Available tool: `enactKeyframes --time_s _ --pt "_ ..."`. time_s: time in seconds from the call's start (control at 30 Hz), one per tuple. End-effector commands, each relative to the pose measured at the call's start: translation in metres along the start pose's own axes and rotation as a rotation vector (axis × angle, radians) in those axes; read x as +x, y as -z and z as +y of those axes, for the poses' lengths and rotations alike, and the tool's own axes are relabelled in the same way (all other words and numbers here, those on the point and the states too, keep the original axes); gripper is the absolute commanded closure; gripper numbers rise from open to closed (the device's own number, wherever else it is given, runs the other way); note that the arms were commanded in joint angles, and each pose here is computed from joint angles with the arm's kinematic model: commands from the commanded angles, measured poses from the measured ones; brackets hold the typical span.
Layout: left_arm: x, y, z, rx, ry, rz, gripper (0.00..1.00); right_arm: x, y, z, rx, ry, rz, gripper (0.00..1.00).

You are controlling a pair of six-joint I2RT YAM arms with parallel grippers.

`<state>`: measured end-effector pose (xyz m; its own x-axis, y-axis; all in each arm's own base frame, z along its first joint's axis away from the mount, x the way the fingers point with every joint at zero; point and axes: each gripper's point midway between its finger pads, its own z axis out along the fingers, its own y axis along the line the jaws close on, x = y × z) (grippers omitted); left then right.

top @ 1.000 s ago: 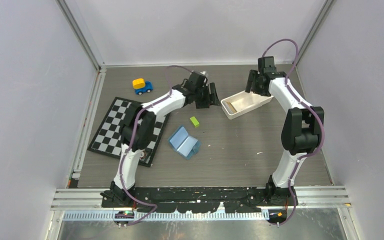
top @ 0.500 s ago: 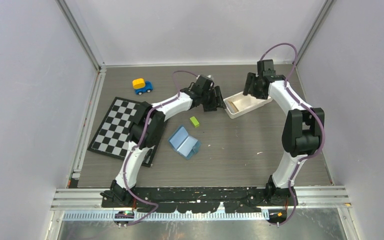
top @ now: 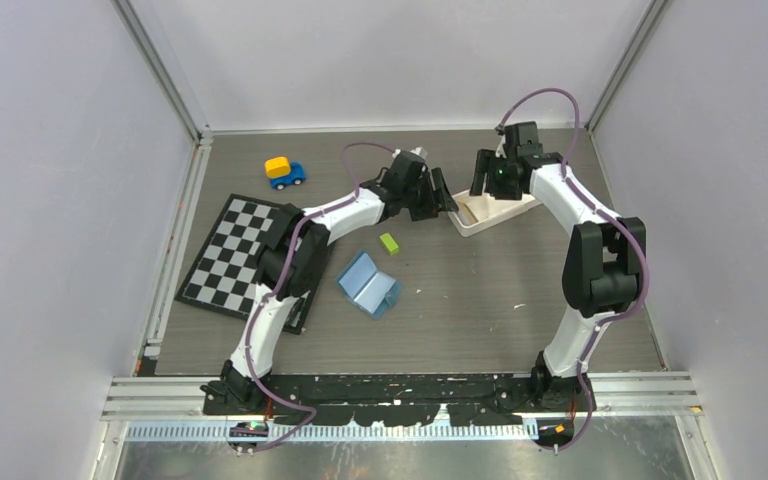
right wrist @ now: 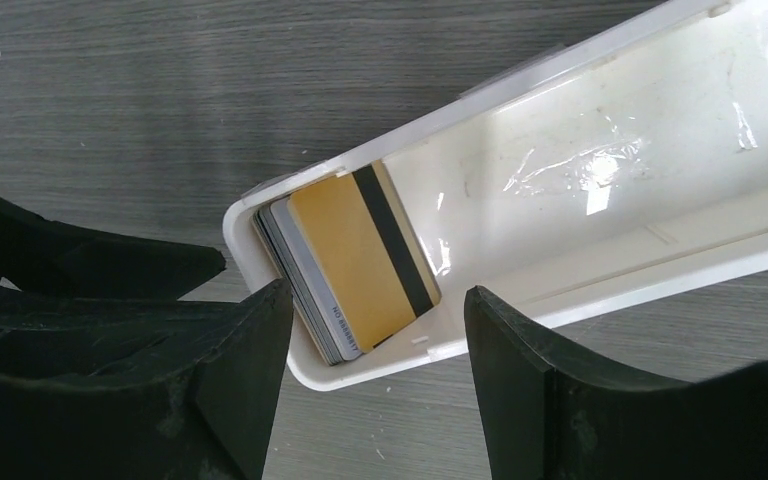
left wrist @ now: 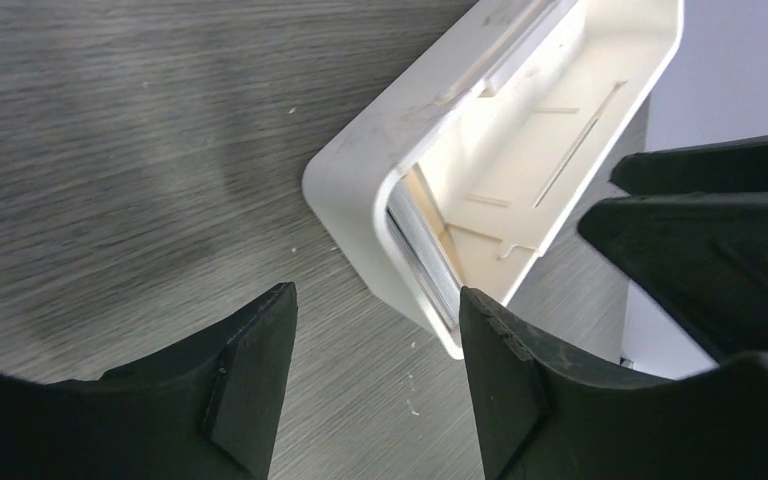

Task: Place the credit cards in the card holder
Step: Pick up the credit card from the storage box.

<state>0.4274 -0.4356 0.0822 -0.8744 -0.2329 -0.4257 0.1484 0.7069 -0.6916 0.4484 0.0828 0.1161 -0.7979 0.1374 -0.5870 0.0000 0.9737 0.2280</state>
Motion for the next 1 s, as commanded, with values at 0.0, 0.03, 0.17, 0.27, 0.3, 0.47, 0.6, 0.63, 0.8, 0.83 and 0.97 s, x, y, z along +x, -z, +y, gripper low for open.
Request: enactKeyframes --time_s 0.0,0.03,0.17,0.27,0.3,0.47,0.6,0.63,0.8,0.83,0.97 --pt "-0.025 0.007 -0.040 0.099 -0.021 -0.075 0.37 -0.009 0.007 0.009 -0.029 0.042 -0.036 0.32" --pt "-0.024 0.004 -0.038 0.092 -0.024 -0.067 0.37 -0.009 0.007 0.009 -0.028 0.042 -0.035 0.32" --pt "-0.015 -0.003 -0.031 0.049 -0.047 -0.030 0.42 -0.009 0.007 0.007 -0.004 0.038 -0.040 0.32" --pt "-0.010 -0.003 -0.024 0.002 -0.085 -0.018 0.51 -0.010 0.010 0.003 0.027 0.021 -0.052 0.32" --pt "-0.009 -0.004 -0.021 -0.009 -0.090 -0.012 0.55 -0.011 0.011 0.002 0.034 0.015 -0.057 0.32" --pt "-0.006 -0.006 -0.010 -0.057 -0.109 0.006 0.62 -0.010 0.020 0.001 0.063 -0.017 -0.074 0.33" --pt "-0.003 -0.009 -0.003 -0.087 -0.122 0.026 0.62 -0.005 0.026 0.006 0.062 -0.029 -0.079 0.33" --pt "-0.001 -0.010 -0.001 -0.093 -0.125 0.032 0.63 -0.005 0.027 0.002 0.089 -0.030 -0.087 0.33" --pt "-0.001 -0.008 0.004 -0.116 -0.143 0.031 0.78 0.001 0.033 0.010 0.082 -0.014 -0.081 0.33" --pt "-0.002 -0.006 0.003 -0.118 -0.146 0.028 0.82 0.003 0.034 0.014 0.078 -0.007 -0.077 0.33" --pt "-0.006 0.002 0.003 -0.134 -0.163 0.012 0.87 0.012 0.037 0.025 0.061 0.014 -0.065 0.33"
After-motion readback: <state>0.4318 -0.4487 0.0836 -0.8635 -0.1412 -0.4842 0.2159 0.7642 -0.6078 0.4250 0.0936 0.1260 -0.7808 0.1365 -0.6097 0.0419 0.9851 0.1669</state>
